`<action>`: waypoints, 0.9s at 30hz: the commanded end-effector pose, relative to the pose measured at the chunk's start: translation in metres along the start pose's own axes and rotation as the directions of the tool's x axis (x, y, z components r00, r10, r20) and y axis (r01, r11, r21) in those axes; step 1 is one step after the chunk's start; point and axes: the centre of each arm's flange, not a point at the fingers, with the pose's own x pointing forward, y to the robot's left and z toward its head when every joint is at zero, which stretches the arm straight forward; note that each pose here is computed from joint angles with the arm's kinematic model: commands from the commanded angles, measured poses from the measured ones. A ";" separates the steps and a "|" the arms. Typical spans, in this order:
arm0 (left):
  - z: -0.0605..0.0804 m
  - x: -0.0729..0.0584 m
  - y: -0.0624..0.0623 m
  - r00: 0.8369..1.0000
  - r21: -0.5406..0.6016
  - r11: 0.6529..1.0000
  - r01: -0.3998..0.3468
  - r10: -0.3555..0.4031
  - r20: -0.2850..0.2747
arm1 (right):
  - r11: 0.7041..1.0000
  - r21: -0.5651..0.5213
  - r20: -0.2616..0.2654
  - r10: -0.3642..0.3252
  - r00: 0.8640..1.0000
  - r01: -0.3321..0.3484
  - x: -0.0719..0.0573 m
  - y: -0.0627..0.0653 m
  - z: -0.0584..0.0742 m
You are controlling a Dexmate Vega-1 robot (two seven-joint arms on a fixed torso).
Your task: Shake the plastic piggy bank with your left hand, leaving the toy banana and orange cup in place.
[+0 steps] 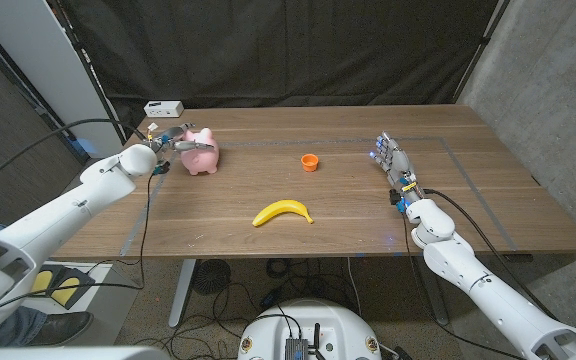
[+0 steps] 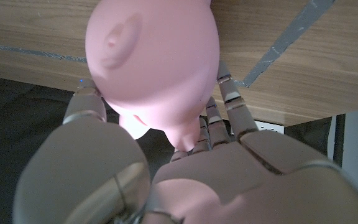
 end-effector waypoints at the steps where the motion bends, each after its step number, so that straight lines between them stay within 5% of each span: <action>1: -0.003 0.004 -0.018 1.000 -0.078 0.997 0.003 -0.004 -0.021 | 1.000 0.018 0.003 0.009 1.000 -0.009 0.001 0.001 -0.001; 16: -0.004 0.008 -0.025 1.000 -0.188 0.982 0.016 -0.018 -0.012 | 0.999 0.052 -0.006 0.018 1.000 -0.017 0.000 0.002 -0.006; 27: -0.003 -0.003 -0.018 0.996 -0.332 0.941 -0.070 0.086 0.034 | 0.997 0.069 0.003 0.027 1.000 -0.027 -0.001 0.002 -0.004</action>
